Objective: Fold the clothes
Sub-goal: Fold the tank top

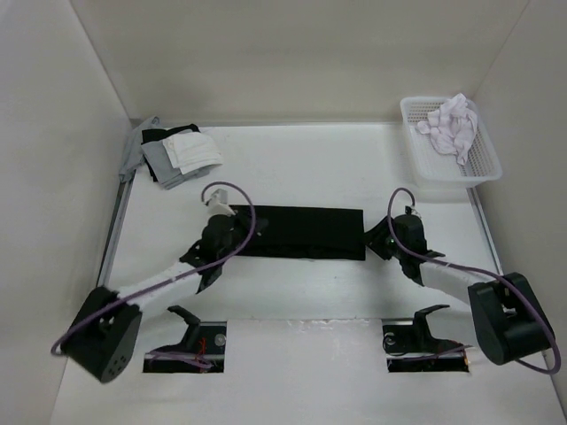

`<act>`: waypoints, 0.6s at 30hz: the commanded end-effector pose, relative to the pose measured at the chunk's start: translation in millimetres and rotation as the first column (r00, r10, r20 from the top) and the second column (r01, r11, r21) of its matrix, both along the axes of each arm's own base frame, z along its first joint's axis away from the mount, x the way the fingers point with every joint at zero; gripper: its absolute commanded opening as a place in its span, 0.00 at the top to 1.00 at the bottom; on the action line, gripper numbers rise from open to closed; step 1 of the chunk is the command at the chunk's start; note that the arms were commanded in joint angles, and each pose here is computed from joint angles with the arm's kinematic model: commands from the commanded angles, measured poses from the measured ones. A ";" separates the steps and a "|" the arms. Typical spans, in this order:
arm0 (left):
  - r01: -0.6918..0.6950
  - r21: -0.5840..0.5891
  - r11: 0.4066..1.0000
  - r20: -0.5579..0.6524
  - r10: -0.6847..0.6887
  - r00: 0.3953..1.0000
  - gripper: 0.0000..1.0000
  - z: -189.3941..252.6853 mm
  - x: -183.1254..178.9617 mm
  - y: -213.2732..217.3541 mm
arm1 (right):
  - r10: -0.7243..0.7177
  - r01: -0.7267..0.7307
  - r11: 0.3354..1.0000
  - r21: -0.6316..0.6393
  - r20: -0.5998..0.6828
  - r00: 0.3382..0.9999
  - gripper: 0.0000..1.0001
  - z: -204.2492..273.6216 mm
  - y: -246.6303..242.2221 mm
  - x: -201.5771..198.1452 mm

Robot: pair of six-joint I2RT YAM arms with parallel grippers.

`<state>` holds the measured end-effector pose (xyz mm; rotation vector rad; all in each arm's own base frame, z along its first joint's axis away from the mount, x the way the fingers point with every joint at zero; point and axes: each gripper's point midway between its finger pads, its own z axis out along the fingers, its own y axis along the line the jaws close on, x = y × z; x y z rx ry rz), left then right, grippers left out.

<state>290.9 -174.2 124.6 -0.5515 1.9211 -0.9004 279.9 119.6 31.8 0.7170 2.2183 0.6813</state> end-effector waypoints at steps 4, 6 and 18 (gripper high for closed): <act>0.162 -0.064 0.985 0.071 -0.157 0.985 0.86 17.7 17.1 -106.3 | 0.003 -0.004 0.997 0.079 0.014 1.000 0.71 1.9 16.3 14.2; 0.204 -0.068 0.977 0.042 -0.201 0.979 0.87 2.9 15.2 -130.2 | 0.002 -0.003 0.995 0.103 0.013 1.000 0.79 1.3 19.2 14.3; 0.305 -0.119 0.945 -0.096 -0.317 0.944 0.91 -59.8 -33.5 -145.3 | -0.035 0.033 0.996 0.088 0.025 0.999 0.98 0.7 13.4 18.3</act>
